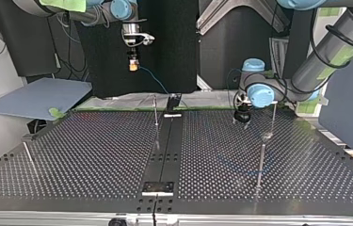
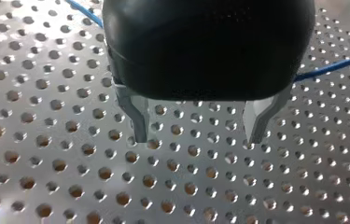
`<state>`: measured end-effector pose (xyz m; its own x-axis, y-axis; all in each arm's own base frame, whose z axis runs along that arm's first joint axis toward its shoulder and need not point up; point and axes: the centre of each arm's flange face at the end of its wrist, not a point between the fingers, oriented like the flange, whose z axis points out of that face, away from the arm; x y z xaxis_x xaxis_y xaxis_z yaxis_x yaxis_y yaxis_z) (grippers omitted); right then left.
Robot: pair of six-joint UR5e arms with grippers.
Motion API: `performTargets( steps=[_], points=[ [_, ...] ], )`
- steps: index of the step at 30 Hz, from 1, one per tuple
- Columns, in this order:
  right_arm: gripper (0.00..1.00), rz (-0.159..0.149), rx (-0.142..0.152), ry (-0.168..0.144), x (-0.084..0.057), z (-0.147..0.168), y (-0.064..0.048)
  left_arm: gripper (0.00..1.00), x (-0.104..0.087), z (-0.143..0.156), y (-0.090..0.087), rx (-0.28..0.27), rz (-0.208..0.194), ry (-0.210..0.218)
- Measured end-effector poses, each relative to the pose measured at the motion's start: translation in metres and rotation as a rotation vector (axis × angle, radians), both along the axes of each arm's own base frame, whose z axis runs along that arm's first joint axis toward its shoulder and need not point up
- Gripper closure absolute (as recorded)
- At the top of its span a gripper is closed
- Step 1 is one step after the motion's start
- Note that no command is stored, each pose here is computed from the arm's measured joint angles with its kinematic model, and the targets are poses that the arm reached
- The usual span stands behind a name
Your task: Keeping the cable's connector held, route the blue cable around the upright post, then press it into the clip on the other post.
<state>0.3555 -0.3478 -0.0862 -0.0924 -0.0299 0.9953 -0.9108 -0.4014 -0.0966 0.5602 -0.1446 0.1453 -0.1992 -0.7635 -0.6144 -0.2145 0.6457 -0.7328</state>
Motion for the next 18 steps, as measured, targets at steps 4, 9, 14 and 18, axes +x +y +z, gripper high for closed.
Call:
performTargets(
  steps=[4, 9, 14, 18],
  points=[
    [1.0, 0.0, 0.0, 0.0, 0.0, 0.0, 0.0, 0.0, -0.001, -0.001, 0.007, -0.023, 0.037, 0.014],
    [1.0, 0.0, 0.0, 0.0, 0.0, 0.0, 0.0, 0.0, 0.0, -0.001, 0.017, -0.054, 0.08, 0.023],
    [1.0, 0.0, -0.001, -0.001, 0.0, 0.0, 0.0, 0.0, 0.002, 0.004, 0.028, -0.079, 0.116, 0.015],
    [1.0, 0.0, -0.002, -0.001, 0.0, 0.0, -0.001, 0.0, 0.003, 0.018, 0.034, -0.083, 0.134, -0.01]
  ],
)
